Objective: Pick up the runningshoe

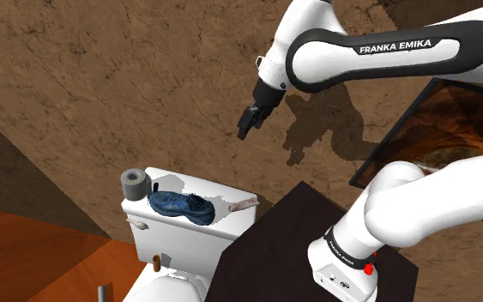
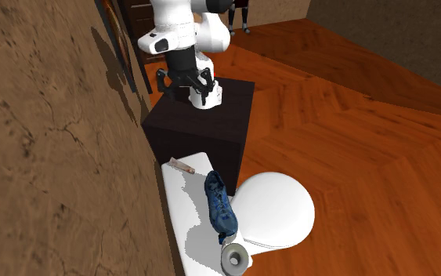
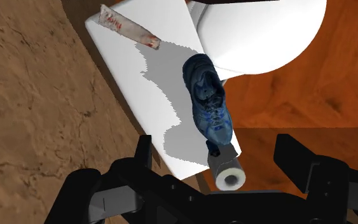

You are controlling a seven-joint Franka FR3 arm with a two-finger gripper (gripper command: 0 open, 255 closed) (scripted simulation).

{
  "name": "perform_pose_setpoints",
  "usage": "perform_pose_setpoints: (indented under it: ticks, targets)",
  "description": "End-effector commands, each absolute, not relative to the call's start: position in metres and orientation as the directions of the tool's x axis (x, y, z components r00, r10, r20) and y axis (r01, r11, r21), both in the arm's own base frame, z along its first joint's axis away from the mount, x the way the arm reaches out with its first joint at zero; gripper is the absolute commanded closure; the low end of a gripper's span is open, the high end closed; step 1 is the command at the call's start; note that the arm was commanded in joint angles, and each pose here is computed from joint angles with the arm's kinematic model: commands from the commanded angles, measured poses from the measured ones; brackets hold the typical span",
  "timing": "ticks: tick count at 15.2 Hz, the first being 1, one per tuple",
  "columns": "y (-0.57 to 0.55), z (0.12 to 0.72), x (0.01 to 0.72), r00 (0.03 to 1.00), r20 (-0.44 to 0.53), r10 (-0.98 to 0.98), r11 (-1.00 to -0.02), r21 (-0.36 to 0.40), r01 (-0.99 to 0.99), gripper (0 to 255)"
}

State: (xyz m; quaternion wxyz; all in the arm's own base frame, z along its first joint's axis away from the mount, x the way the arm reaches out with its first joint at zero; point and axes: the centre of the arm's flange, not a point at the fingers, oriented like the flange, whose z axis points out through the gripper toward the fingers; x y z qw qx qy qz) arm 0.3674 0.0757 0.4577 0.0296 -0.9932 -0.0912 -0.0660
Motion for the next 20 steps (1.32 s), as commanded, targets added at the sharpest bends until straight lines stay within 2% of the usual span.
perform_pose_setpoints:
  ticks: [1,20]
  targets:
    - [0.088,0.434,0.374,0.972,0.144,0.188,-0.980,-0.037,0.195,0]
    - [0.188,0.213,0.449,0.941,0.175,0.289,-0.957,0.057,0.284,0]
